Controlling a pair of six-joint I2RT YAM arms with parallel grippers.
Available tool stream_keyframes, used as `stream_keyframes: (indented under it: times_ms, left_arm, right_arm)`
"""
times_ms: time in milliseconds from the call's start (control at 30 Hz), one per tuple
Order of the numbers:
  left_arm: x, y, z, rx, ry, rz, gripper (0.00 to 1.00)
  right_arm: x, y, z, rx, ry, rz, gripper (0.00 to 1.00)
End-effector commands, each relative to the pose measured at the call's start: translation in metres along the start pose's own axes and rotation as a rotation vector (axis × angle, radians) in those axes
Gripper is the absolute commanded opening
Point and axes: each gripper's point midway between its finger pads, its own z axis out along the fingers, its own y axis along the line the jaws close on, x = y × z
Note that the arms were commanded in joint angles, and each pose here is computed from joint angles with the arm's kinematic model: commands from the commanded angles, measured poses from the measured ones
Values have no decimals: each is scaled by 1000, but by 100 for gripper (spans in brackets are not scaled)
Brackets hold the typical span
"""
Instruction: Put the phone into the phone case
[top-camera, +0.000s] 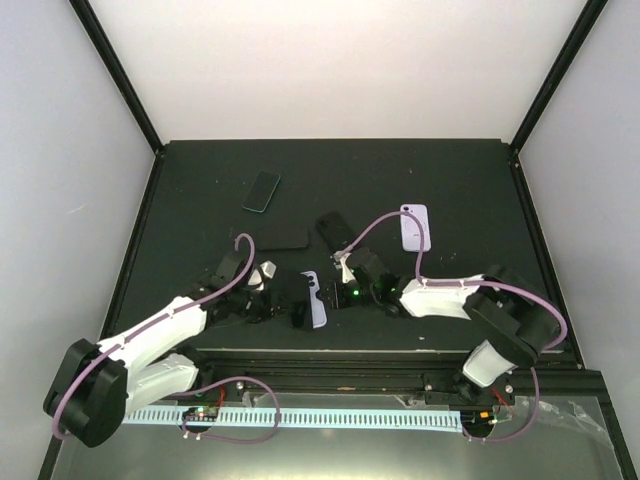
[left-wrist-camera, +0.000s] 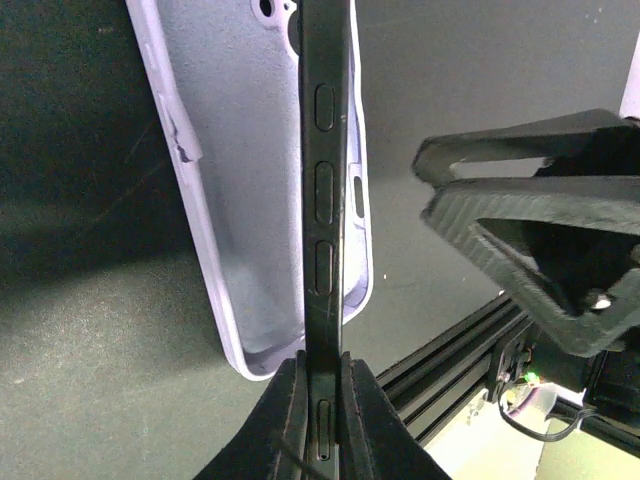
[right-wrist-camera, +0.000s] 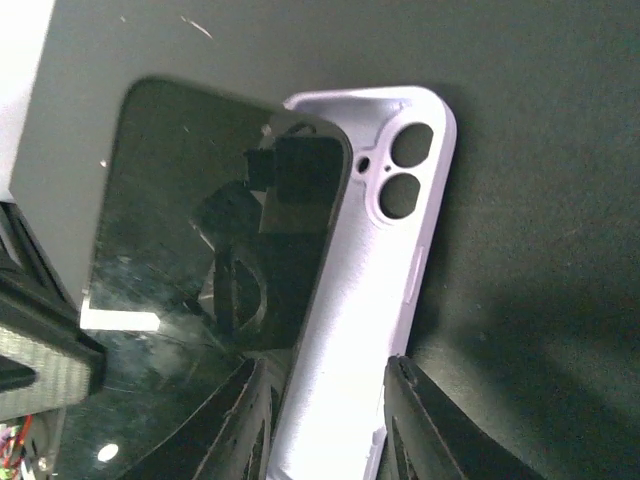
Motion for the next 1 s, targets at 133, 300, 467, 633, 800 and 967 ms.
stream_keyframes:
  times_ms: [133,300,467,633,800,967]
  left_arm:
    - [-20,-24,-4,65,-29,38,2]
    - [-23,-20,-1,58,-24,25,2]
    - [-25,-16,2,44,-21,13,2]
    - [-25,-21,3,80,-21,9,1]
    - [-26,-28,0,99,-22,9,2]
    - [-33,-27,-6,59,-58,5,2]
  right_arm:
    - [10,-4,17,-31,58,18,28]
    - [18,-7,18,-39,77,41,26]
    - [21,-4,17,-60,86,66,26]
    - [23,-7,17,-57,83,84,25]
    - [23,-17,14,-4,63,75,26]
    - [26,-18,13,3,83,61,27]
